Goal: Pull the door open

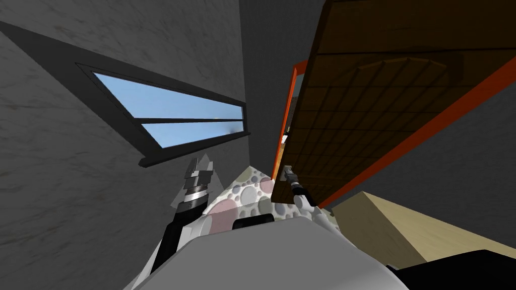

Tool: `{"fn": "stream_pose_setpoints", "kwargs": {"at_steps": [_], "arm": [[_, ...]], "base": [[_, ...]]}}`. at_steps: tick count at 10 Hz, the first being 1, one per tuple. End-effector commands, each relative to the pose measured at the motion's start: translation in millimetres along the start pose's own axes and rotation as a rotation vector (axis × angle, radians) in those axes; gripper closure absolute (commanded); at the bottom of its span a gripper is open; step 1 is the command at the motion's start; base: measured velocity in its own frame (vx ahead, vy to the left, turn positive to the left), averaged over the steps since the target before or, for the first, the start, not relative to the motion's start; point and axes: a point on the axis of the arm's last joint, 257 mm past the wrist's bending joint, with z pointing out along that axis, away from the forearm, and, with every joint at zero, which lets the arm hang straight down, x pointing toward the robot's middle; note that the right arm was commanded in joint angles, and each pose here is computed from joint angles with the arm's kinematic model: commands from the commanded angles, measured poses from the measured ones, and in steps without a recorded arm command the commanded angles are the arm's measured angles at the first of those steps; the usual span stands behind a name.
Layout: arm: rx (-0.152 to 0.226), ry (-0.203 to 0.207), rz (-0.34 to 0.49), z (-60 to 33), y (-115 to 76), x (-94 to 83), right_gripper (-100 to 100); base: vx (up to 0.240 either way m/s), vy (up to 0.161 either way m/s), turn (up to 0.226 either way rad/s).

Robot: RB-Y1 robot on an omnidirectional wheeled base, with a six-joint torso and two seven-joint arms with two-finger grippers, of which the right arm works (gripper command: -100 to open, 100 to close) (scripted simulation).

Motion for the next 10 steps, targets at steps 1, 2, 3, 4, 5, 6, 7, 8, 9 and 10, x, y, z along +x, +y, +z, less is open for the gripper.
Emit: {"fn": "stream_pose_setpoints", "kwargs": {"at_steps": [1, 2, 3, 4, 5, 6, 7, 8, 9, 10], "arm": [[0.013, 0.004, 0.011, -3.1, -0.4, 1.7, 100], [0.019, 0.003, 0.013, -4.9, 0.6, 1.7, 100], [0.027, 0.002, 0.017, -7.2, 1.8, 1.7, 100], [0.032, 0.001, 0.020, -8.8, 2.7, 1.6, 100], [0.026, -0.001, 0.015, -7.9, 3.5, 0.9, 100], [0.038, -0.005, 0.017, -11.4, 2.2, -0.9, 100], [0.044, -0.004, 0.017, -12.7, 1.8, -0.6, 100], [0.051, -0.003, 0.017, -14.2, 1.3, -0.2, 100], [0.059, -0.002, 0.017, -15.9, 0.7, 0.2, 100], [0.067, -0.001, 0.017, -17.8, 0.1, 0.6, 100]], "base": [[-0.205, -0.066, 0.163], [-0.191, -0.080, 0.162], [-0.212, -0.078, 0.182], [-0.206, -0.056, 0.184], [-0.085, -0.022, 0.043], [-0.115, -0.018, 0.101], [-0.208, -0.050, 0.156], [-0.213, -0.100, 0.129], [-0.188, -0.061, 0.134], [-0.201, -0.053, 0.114]]}}
